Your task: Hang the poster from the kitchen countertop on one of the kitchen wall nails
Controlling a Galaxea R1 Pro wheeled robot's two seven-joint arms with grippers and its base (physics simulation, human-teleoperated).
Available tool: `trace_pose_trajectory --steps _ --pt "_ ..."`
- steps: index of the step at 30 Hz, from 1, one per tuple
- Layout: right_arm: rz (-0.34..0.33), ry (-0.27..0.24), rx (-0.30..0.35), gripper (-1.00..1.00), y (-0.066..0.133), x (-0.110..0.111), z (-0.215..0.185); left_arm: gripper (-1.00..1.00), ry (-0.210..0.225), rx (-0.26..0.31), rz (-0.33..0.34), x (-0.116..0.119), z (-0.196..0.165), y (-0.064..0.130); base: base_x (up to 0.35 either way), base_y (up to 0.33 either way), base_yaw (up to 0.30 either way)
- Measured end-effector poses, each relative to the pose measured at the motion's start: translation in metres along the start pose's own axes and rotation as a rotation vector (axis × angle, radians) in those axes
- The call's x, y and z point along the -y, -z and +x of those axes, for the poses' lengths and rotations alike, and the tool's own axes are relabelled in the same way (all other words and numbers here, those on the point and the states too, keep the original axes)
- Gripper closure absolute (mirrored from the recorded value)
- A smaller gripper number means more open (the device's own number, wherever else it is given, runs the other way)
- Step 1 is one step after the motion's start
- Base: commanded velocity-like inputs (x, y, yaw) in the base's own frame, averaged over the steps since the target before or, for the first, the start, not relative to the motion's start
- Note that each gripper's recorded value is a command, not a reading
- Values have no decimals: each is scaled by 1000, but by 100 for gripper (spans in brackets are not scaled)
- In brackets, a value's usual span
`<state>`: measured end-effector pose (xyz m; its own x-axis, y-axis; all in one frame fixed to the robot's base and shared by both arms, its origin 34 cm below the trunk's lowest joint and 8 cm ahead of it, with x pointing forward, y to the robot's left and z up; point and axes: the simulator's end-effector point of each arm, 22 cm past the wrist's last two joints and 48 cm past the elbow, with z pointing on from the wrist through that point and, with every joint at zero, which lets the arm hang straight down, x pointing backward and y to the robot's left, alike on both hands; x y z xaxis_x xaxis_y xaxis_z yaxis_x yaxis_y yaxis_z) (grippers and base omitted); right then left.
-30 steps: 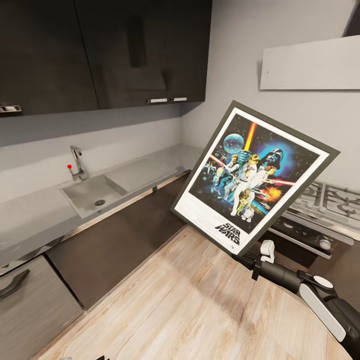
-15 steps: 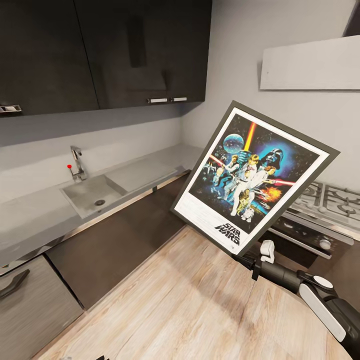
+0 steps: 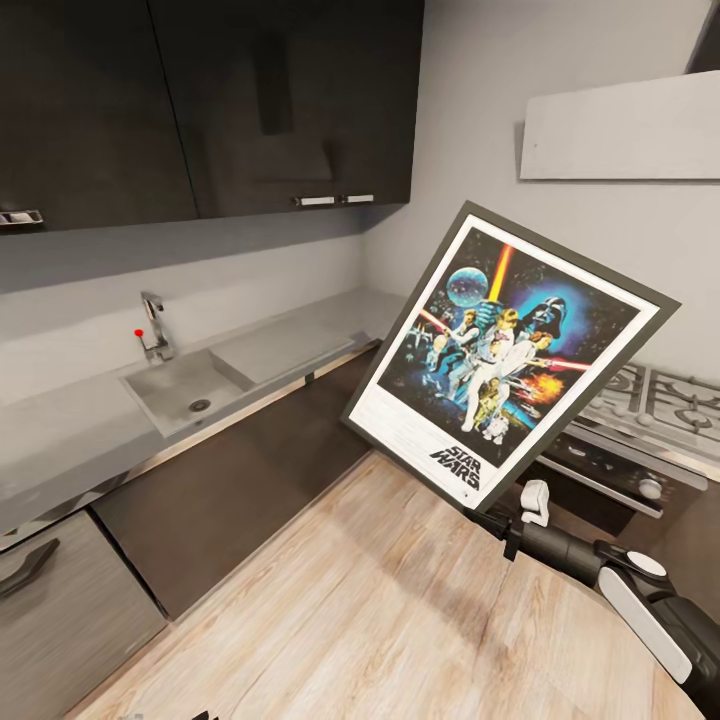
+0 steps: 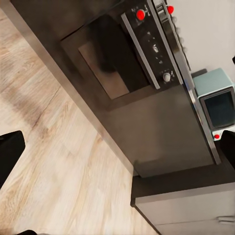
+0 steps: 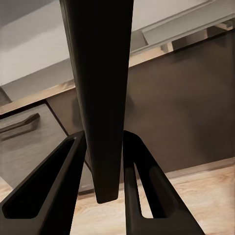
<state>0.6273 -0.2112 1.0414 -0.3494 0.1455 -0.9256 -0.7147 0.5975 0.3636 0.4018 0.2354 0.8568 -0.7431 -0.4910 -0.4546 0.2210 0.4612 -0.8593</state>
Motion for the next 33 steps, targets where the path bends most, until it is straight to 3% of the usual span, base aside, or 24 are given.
trace_pose_trajectory --steps 12,24,33 --pt "25 -1 22 100 6 9 -7 -100 -5 3 -1 0 -1 0 -166 0 9" --pt "26 1 25 100 7 9 -9 -100 -4 10 -5 -2 -3 2 -212 0 236" --pt "25 1 25 100 7 9 -9 -100 -4 12 -6 -2 -3 2 -319 0 85"
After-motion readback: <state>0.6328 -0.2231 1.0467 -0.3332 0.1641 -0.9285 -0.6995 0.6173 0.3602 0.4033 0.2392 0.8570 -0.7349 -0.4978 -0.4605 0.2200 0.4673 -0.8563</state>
